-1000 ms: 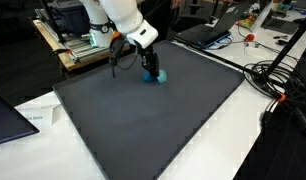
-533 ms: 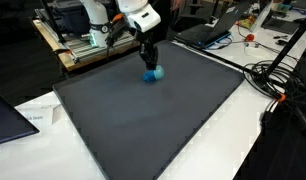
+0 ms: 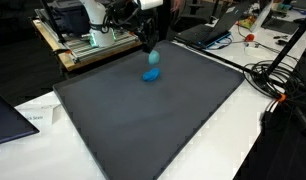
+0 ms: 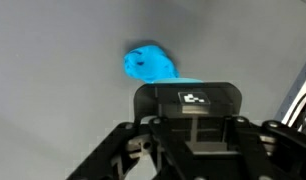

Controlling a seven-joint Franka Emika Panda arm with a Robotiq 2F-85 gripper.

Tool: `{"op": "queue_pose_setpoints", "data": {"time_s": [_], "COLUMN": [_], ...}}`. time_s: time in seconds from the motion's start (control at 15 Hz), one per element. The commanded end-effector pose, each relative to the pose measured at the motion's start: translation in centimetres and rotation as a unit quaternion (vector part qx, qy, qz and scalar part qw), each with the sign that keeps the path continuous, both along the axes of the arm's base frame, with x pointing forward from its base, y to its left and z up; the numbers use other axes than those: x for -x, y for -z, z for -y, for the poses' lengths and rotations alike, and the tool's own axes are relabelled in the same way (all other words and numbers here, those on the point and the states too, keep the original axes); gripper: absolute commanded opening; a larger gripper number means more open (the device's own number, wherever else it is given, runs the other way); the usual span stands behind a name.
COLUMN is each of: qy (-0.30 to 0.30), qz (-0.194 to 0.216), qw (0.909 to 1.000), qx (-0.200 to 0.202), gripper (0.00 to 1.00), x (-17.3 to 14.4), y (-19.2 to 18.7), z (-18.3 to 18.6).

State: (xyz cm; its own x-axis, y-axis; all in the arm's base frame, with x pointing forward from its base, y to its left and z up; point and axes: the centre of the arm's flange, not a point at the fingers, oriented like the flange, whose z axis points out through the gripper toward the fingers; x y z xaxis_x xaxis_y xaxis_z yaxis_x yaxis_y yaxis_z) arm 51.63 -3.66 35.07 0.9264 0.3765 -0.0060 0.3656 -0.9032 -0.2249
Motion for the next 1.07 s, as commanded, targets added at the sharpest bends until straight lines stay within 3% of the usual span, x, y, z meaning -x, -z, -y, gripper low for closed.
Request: {"op": "queue_pose_setpoints", "data": {"time_s": [0.0,0.27,0.67,1.0], "qy": [0.071,0.150,0.230,0.288], "qz": [-0.051,-0.053,0.001,0.054], "qw": [0.9959,0.9868,0.9720,0.9554], "qx": [0.022,0.027,0.047,0.040], "gripper": [0.22,0.22,0.22,0.22], "x": [1.9,3.2,5.3,8.4], "y": [-3.2,-4.7,-4.3,-1.9], "z": [-1.6,-3.4,-6.2,-6.7]}}
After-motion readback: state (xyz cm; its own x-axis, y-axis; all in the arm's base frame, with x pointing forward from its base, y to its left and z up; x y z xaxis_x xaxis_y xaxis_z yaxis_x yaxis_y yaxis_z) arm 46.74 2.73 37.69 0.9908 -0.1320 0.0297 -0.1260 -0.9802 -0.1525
